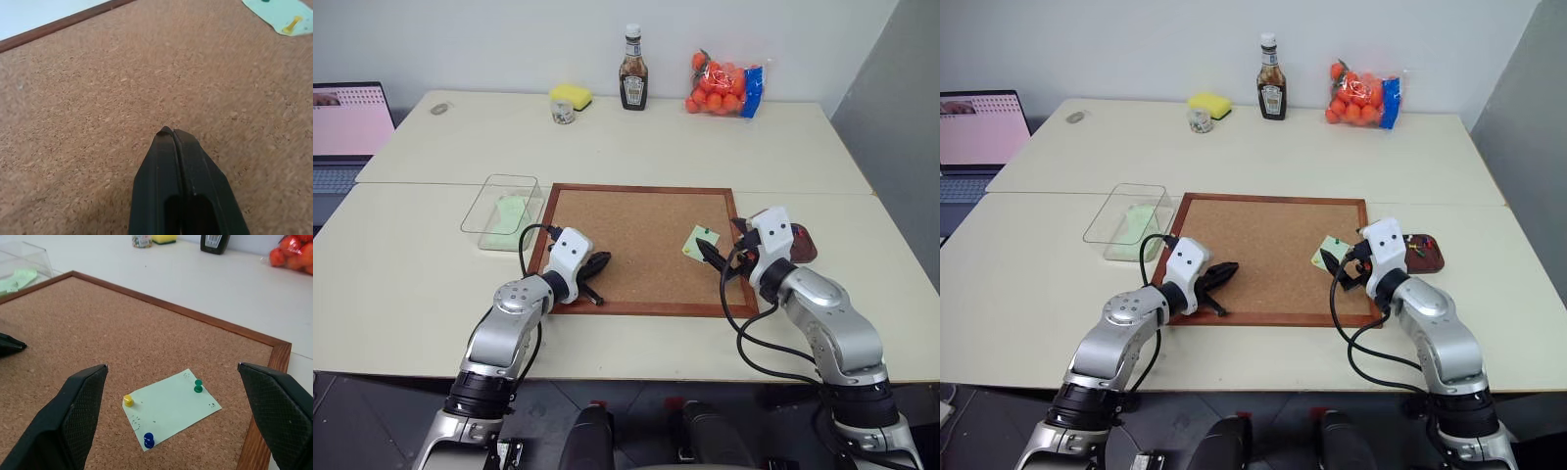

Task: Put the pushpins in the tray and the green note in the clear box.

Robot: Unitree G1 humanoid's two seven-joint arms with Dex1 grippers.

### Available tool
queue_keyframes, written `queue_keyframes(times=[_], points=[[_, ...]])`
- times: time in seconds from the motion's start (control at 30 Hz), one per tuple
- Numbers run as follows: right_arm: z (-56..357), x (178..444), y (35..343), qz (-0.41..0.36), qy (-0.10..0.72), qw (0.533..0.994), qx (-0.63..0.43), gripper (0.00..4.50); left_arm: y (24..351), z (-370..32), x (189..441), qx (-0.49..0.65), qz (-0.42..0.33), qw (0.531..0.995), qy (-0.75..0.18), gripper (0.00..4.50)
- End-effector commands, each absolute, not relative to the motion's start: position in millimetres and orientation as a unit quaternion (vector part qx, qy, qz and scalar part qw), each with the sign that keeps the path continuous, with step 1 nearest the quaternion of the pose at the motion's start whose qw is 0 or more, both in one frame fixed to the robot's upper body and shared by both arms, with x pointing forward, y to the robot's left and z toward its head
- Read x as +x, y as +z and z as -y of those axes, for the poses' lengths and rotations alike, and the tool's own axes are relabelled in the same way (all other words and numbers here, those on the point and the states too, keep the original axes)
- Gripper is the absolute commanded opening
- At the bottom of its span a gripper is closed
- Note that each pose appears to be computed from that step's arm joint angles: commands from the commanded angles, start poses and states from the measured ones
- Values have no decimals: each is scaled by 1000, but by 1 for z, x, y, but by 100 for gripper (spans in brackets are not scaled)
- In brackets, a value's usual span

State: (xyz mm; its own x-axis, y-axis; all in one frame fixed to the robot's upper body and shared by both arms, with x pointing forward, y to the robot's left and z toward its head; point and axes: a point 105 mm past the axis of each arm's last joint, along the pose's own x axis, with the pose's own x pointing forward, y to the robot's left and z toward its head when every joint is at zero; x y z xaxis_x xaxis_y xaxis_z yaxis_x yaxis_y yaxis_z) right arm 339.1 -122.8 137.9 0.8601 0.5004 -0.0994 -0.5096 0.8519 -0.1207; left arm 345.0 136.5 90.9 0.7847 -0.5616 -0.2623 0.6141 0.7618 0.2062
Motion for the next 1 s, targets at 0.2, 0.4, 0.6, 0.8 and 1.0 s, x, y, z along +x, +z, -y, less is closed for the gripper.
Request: queue_keyframes(times=[0.2,0.4,0.6,0.8,1.0], points=[[119,369,137,-57,245,966,-53,450,77,-141,347,167,-121,932,-299,2],[118,388,133,-69,233,968,-62,450,76,-140,345,175,-123,930,-299,2],[120,398,130,-73,229,968,-76,450,74,-139,343,176,-126,929,-299,2],[121,399,124,-78,232,966,-85,389,74,-138,342,175,-126,930,-299,0],[122,399,122,-77,229,966,-89,258,75,-138,342,174,-125,930,-298,0]])
